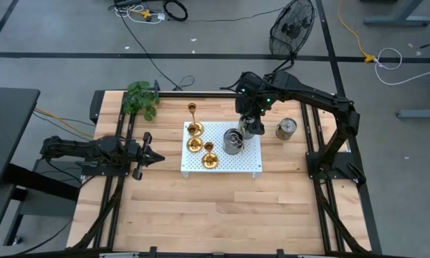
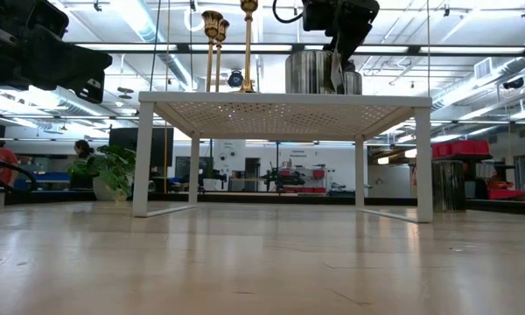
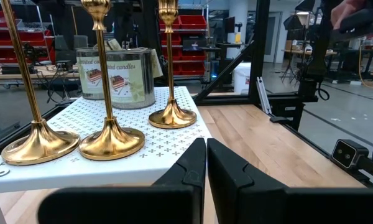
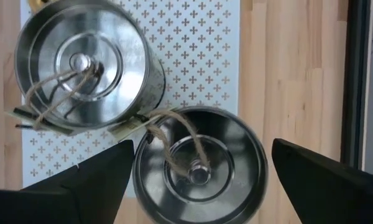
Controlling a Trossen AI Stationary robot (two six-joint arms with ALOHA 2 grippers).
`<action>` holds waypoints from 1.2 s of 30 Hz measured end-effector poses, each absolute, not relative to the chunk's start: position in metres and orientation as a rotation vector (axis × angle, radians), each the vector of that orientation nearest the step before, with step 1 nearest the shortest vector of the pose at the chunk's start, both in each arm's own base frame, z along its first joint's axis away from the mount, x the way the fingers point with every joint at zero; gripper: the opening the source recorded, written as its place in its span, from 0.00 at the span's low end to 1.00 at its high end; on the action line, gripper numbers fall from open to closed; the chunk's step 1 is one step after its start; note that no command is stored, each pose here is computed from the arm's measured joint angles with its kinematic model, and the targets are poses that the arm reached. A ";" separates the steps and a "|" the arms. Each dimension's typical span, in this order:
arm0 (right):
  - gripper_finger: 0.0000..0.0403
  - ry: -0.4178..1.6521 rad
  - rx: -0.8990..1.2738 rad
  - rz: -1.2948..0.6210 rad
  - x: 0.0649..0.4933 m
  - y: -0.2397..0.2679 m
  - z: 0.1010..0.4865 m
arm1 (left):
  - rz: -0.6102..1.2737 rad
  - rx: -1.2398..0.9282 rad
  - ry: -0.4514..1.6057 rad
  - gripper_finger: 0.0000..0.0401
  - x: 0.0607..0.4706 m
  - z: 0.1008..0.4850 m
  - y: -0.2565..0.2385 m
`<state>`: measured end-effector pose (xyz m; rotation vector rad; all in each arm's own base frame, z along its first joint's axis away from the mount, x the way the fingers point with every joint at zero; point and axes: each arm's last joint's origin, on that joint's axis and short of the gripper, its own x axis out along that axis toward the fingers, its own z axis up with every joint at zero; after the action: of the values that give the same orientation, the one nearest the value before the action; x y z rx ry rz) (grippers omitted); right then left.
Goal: Pick & Place candle stick holders
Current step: Put the bottom metal lid scented candle on the shelf, then put the metal lid scented candle on the shelf
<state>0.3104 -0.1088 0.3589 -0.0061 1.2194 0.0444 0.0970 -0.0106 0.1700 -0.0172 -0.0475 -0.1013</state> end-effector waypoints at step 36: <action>0.99 1.366 -0.026 -0.233 0.233 -0.098 0.355 | -0.101 -0.017 -0.047 0.05 0.097 0.170 -0.011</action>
<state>0.2330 -0.0981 0.3551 -0.0259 1.3659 -0.2332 0.0970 -0.0106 0.1700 -0.0172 -0.0473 -0.1012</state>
